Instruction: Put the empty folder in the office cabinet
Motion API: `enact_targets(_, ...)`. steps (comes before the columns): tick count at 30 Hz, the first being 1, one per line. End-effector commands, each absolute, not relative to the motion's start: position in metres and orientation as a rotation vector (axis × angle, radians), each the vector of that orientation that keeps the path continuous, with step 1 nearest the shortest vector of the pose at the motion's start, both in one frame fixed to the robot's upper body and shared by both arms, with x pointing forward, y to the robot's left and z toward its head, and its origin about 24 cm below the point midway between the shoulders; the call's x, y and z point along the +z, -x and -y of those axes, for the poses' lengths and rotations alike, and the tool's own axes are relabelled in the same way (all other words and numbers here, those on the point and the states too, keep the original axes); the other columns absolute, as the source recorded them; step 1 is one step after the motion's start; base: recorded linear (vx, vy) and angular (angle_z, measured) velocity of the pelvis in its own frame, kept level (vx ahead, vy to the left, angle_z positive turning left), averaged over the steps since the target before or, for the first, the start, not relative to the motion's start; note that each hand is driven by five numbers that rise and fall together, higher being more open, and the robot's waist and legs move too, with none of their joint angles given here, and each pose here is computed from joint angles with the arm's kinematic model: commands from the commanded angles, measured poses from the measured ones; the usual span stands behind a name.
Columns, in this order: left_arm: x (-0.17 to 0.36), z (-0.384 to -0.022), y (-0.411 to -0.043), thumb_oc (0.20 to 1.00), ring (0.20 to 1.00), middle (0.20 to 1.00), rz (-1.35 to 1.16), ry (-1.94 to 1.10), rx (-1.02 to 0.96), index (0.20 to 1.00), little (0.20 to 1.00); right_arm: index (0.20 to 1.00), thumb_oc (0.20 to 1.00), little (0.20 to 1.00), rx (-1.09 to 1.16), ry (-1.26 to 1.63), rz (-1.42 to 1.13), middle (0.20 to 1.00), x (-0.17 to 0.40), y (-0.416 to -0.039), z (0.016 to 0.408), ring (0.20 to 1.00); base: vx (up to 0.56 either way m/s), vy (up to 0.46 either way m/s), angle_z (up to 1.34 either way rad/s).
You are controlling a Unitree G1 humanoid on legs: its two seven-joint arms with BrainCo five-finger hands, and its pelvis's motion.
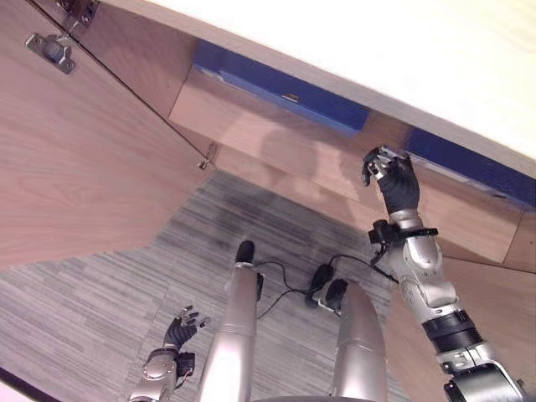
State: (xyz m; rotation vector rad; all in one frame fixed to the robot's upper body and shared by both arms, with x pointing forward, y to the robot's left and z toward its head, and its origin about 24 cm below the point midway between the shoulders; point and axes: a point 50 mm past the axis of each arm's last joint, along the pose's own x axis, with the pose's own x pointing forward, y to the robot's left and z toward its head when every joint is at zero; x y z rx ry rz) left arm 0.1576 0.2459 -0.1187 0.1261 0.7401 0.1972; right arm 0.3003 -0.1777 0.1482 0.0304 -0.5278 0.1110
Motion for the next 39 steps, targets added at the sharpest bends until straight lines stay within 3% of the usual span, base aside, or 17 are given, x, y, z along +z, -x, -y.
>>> enact_targets(1, -0.128, -0.256, -0.132, 1.0, 1.0, 1.0, -0.826, -0.19, 0.229, 1.0, 1.0, 0.2, 0.2, 0.2, 0.104, -0.002, 0.641, 0.2, 0.162, -0.289, 0.178, 0.2, -0.01, -0.01, 0.07)
enact_targets(7, -0.132, -0.254, -0.13, 1.0, 1.0, 1.0, -0.86, -0.198, 0.218, 1.0, 1.0, 0.2, 0.2, 0.2, 0.018, 0.032, 0.761, 0.2, 0.198, -0.305, 0.178, 0.2, 0.0, 0.003, -0.03)
enact_targets(22, -0.124, -0.272, -0.129, 1.0, 1.0, 1.0, -0.835, -0.24, 0.21, 1.0, 1.0, 0.2, 0.2, 0.2, -0.278, 0.09, 0.862, 0.2, 0.253, -0.329, 0.234, 0.2, 0.0, 0.004, 0.04)
enact_targets(33, -0.123, -0.284, -0.118, 1.0, 1.0, 1.0, -0.854, -0.25, 0.21, 1.0, 1.0, 0.2, 0.2, 0.2, -0.304, 0.098, 0.884, 0.2, 0.3, -0.352, 0.235, 0.2, 0.0, 0.004, 0.02)
enact_targets(39, -0.12, -0.291, -0.114, 1.0, 1.0, 1.0, -0.855, -0.243, 0.239, 1.0, 1.0, 0.2, 0.2, 0.2, -0.268, 0.085, 0.872, 0.2, 0.321, -0.366, 0.217, 0.2, 0.0, 0.0, 0.0)
